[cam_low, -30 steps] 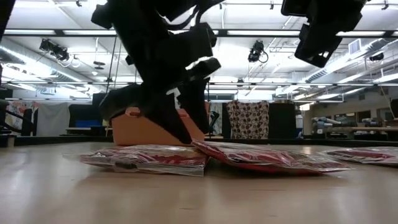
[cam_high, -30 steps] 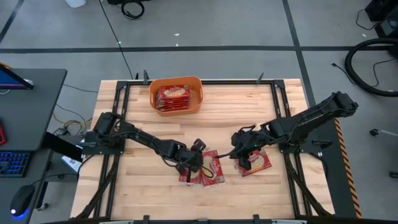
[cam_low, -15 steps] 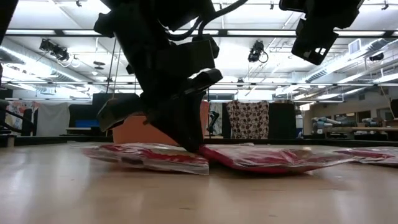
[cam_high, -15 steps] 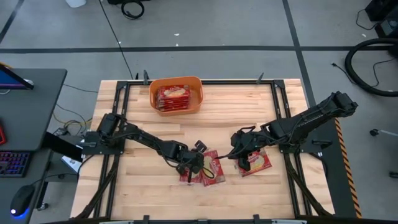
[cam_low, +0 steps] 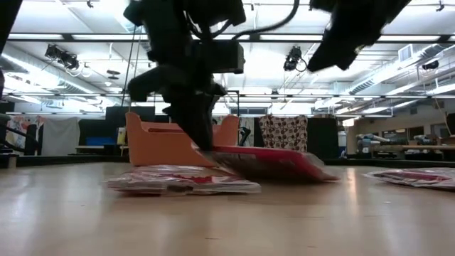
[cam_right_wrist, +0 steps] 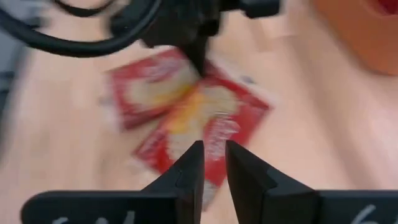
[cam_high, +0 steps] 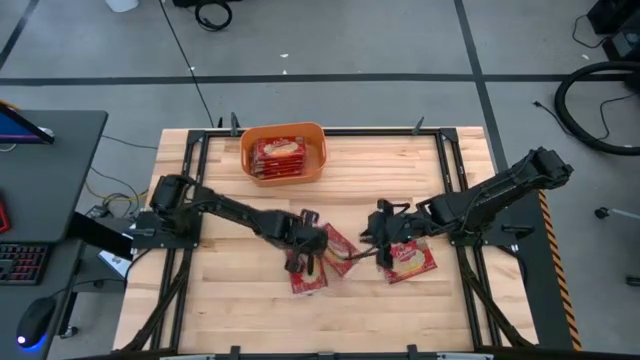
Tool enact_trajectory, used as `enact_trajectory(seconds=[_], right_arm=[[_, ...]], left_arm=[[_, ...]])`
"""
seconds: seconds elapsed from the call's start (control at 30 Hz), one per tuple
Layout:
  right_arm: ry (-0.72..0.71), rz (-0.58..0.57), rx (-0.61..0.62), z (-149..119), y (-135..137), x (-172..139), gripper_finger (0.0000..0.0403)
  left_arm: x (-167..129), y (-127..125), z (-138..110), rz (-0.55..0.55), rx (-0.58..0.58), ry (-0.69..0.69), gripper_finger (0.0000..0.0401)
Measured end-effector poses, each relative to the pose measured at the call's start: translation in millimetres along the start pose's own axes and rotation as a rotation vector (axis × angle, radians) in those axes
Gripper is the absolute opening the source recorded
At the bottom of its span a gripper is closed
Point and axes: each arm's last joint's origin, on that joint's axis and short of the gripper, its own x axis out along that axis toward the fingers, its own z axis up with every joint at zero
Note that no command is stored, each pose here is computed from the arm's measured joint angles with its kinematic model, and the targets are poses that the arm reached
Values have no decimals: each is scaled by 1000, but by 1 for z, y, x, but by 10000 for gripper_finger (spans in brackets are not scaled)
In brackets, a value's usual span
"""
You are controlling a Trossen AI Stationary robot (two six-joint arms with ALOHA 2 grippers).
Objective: Sort popcorn bags into baskets
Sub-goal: Put the red popcorn bag into the orange bin
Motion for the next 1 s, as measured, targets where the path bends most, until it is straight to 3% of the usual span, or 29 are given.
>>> enact_trajectory(seconds=[0.1,0.2,0.53,0.77,1.0], right_arm=[[20,-78,-59,-4,-2,17,86],[27,-69,-69,-6,0,40,108],[32,-2,-70,-15,9,77,207],[98,-14,-165,-34,16,100,278],[112,-77,-244,-42,15,111,295]], left_arm=[[-2,12,-1,-39,-149,19,3],[-5,19,2,-55,-230,13,2],[-9,25,5,-67,-322,26,1],[-9,25,5,-74,-391,23,1],[-9,25,5,-76,-437,22,1]])
